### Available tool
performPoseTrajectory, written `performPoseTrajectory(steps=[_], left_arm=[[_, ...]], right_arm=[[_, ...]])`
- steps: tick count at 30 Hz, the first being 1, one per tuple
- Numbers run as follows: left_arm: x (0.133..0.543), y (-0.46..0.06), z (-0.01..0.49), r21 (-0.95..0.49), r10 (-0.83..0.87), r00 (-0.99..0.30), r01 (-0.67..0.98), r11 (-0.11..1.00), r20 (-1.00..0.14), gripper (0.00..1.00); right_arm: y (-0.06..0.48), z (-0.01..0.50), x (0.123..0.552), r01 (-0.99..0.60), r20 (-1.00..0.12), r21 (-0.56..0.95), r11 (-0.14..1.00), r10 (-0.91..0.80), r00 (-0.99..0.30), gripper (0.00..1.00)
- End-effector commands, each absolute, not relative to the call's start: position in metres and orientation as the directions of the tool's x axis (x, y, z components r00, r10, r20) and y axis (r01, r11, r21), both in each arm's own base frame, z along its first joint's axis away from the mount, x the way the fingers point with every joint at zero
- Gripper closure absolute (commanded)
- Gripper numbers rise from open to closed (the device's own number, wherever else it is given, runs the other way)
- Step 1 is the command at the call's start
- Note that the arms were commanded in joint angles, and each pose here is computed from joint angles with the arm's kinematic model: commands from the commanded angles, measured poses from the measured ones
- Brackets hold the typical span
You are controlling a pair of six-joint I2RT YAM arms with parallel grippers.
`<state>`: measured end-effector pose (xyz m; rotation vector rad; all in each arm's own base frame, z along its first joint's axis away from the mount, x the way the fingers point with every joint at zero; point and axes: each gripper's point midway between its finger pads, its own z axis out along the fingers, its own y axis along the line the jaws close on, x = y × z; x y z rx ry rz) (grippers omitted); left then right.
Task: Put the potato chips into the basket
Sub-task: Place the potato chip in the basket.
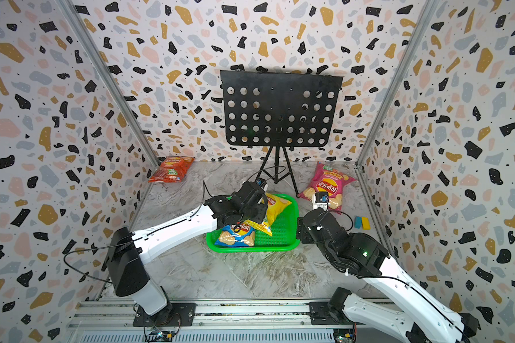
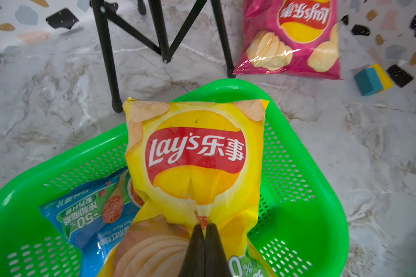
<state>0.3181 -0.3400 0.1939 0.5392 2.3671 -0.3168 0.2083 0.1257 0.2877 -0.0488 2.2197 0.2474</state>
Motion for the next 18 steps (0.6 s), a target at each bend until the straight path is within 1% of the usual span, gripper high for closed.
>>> performPoseTrajectory(steps=[1, 6, 9, 10, 11, 14, 15, 17, 18], left_arm=[[0.330, -0.350, 0.211, -0.123, 0.193, -0.665, 0.398, 0.909, -0.721, 1.00], [0.322, -0.361, 0.192, -0.136, 0.209, -0.696, 0.406, 0.904, -0.687, 1.00], [0.317, -0.369, 0.186, -0.148, 0.249, -0.713, 0.444, 0.884, -0.656, 1.00], [0.315, -0.371, 0.186, -0.149, 0.263, -0.715, 0.457, 0.877, -0.647, 0.94], [0.314, -0.374, 0.188, -0.155, 0.272, -0.713, 0.471, 0.868, -0.646, 0.88], [0.308, -0.374, 0.210, -0.152, 0.306, -0.681, 0.525, 0.837, -0.665, 0.63], [0.307, -0.371, 0.222, -0.140, 0.312, -0.656, 0.540, 0.830, -0.687, 0.51], [0.305, -0.359, 0.245, -0.118, 0.305, -0.608, 0.555, 0.824, -0.732, 0.13], [0.300, -0.353, 0.260, -0.116, 0.303, -0.575, 0.579, 0.807, -0.760, 0.01]], right_arm=[[0.119, 0.283, 0.206, -0.096, -0.780, 0.161, 0.982, 0.067, -0.622, 0.25], [0.119, 0.284, 0.206, -0.096, -0.780, 0.162, 0.982, 0.068, -0.622, 0.25], [0.120, 0.282, 0.205, -0.095, -0.777, 0.160, 0.983, 0.066, -0.625, 0.25], [0.120, 0.280, 0.205, -0.095, -0.775, 0.159, 0.983, 0.064, -0.629, 0.25], [0.121, 0.279, 0.205, -0.095, -0.773, 0.158, 0.983, 0.063, -0.632, 0.25], [0.124, 0.273, 0.205, -0.101, -0.759, 0.159, 0.982, 0.056, -0.648, 0.24], [0.126, 0.271, 0.205, -0.105, -0.753, 0.157, 0.982, 0.051, -0.656, 0.24], [0.130, 0.267, 0.205, -0.113, -0.742, 0.154, 0.982, 0.039, -0.669, 0.24], [0.133, 0.265, 0.205, -0.121, -0.734, 0.153, 0.981, 0.031, -0.679, 0.24]])
